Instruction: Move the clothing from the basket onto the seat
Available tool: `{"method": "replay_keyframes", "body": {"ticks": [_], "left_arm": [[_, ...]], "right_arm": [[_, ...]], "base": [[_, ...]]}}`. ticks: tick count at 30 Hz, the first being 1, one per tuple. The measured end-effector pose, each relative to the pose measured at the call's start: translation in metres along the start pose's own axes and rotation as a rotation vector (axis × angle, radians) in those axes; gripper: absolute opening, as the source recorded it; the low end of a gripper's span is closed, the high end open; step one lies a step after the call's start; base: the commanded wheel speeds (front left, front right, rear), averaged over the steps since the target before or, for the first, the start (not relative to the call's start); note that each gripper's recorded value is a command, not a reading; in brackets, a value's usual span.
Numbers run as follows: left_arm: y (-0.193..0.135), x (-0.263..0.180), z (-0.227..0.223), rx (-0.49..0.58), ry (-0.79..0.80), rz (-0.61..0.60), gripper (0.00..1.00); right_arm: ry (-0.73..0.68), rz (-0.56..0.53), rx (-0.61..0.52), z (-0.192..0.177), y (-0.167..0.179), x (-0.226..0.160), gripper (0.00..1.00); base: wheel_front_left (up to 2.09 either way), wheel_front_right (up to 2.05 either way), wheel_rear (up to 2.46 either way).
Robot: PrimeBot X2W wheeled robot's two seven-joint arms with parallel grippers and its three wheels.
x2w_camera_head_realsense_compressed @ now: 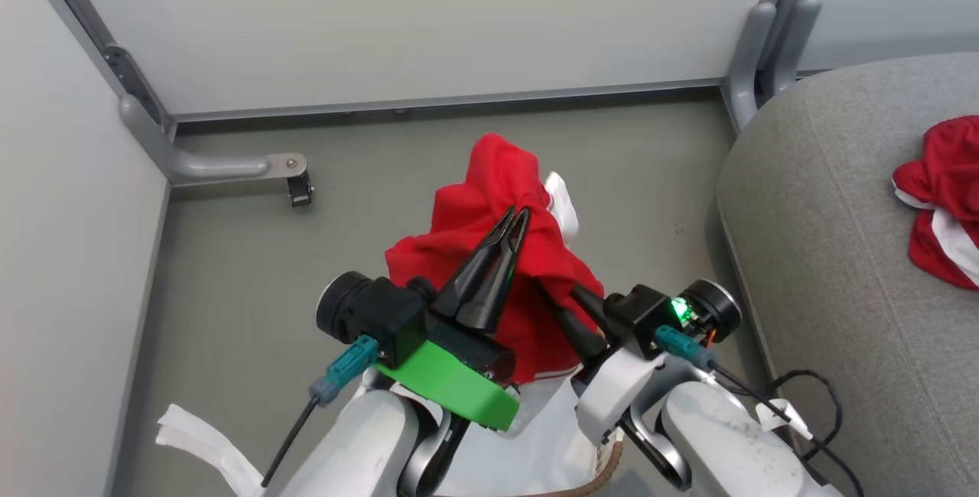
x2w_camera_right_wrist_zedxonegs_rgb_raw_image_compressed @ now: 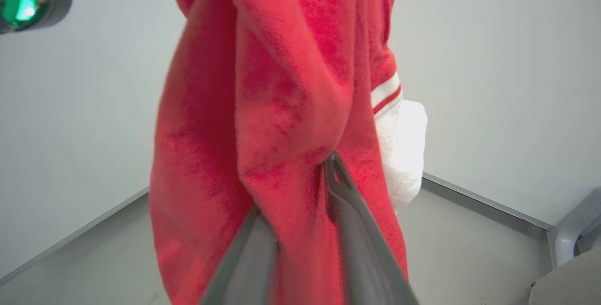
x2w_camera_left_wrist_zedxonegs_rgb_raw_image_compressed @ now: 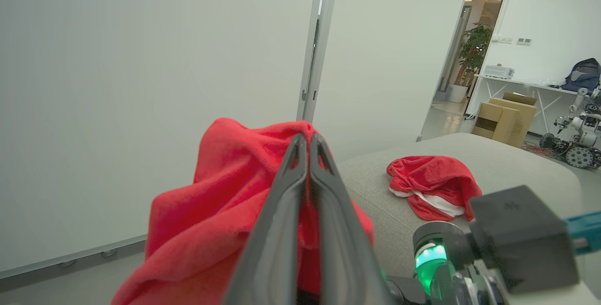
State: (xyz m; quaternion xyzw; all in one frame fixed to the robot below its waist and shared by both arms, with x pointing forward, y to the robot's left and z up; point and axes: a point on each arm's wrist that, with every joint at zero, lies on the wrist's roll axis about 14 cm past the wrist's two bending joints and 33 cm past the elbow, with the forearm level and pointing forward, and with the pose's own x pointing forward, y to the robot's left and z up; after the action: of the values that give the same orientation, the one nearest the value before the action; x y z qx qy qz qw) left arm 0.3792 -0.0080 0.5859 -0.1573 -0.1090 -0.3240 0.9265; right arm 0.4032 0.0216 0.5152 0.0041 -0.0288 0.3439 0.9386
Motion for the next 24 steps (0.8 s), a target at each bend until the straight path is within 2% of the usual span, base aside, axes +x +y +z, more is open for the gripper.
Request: {"method": "replay_keyframes", "body": {"ticks": [2, 3, 4, 5, 13, 24], "left_arm": [[0.005, -0.001, -0.004, 0.001, 0.011, 0.015, 0.0], [0.008, -0.001, -0.006, 0.006, 0.015, 0.021, 0.2], [0.01, -0.001, -0.006, 0.01, 0.017, 0.027, 0.53], [0.013, 0.0, -0.008, 0.01, 0.019, 0.032, 1.0], [0.014, 0.005, -0.034, 0.015, 0.083, 0.024, 1.0], [-0.031, 0.034, -0.072, -0.038, 0.151, -0.14, 1.0]], "right_arm": [[-0.007, -0.016, 0.011, 0.001, -0.005, 0.002, 0.0], [-0.011, -0.027, 0.014, 0.002, -0.009, 0.002, 0.0], [-0.019, -0.041, 0.018, 0.004, -0.014, 0.001, 0.0], [-0.03, -0.057, 0.022, 0.006, -0.018, 0.0, 0.0], [-0.071, -0.232, 0.055, 0.015, -0.065, -0.031, 0.0], [-0.092, -0.495, 0.064, 0.02, -0.128, -0.097, 0.0]], "base": [[0.0, 0.0, 0.0], [0.0, 0.0, 0.0], [0.0, 0.0, 0.0], [0.0, 0.0, 0.0], [0.0, 0.0, 0.0], [0.0, 0.0, 0.0]]}}
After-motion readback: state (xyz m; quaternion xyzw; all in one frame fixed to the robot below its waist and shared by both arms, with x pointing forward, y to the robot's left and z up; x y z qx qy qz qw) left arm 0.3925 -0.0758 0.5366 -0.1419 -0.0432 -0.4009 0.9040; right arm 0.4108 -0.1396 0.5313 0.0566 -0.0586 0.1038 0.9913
